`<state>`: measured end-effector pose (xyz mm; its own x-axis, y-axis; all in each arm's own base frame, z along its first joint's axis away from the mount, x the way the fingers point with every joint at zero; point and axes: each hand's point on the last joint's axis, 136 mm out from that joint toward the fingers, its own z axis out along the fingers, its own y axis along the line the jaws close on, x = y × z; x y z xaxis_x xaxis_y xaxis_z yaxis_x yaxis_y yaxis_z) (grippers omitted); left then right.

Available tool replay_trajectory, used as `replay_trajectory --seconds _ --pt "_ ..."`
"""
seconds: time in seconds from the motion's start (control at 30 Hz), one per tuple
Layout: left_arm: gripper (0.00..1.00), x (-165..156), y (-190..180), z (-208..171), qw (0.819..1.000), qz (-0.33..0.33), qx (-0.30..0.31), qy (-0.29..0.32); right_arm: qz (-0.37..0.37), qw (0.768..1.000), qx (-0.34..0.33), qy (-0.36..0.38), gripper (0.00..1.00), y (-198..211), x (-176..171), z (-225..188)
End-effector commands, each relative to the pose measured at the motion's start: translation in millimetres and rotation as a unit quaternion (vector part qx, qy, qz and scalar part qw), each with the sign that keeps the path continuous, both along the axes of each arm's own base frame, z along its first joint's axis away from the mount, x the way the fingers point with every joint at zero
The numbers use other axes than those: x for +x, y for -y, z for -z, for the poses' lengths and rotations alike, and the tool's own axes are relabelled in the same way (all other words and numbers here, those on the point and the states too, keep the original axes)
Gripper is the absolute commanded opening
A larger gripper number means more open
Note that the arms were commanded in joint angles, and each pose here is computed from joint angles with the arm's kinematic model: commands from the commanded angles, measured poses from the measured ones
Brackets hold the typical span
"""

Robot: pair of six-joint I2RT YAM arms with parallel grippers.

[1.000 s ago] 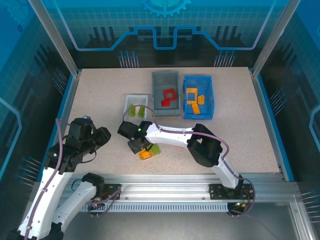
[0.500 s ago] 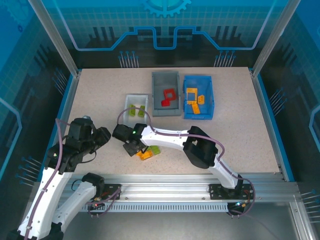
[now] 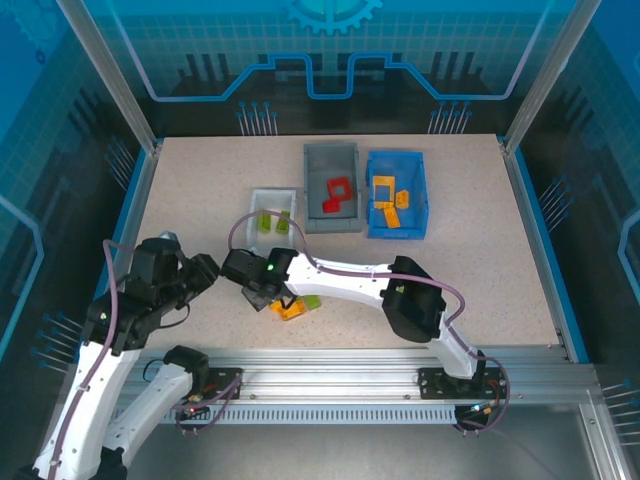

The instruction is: Sort the legos into containers by color

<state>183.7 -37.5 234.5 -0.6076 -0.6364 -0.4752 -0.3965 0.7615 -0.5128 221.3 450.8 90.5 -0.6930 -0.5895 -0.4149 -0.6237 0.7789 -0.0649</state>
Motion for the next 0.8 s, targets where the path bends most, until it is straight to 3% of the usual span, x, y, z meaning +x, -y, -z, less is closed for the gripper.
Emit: replay_trajectory --seconds 0.0,0.43,0.77 --pt "0.40 -9 -2 -9 1.000 -0.002 -0.005 0.002 0.008 1.000 -0.025 -0.013 0.60 11 -6 11" --pt "0.41 -44 -9 -20 1.000 -0.003 -0.011 -0.008 0.023 0.996 -0.052 -0.068 0.59 16 -7 64" --pt "0.45 -65 -4 -6 0.999 0.003 -0.040 -0.031 0.025 0.996 -0.043 -0.069 0.40 8 -2 68"
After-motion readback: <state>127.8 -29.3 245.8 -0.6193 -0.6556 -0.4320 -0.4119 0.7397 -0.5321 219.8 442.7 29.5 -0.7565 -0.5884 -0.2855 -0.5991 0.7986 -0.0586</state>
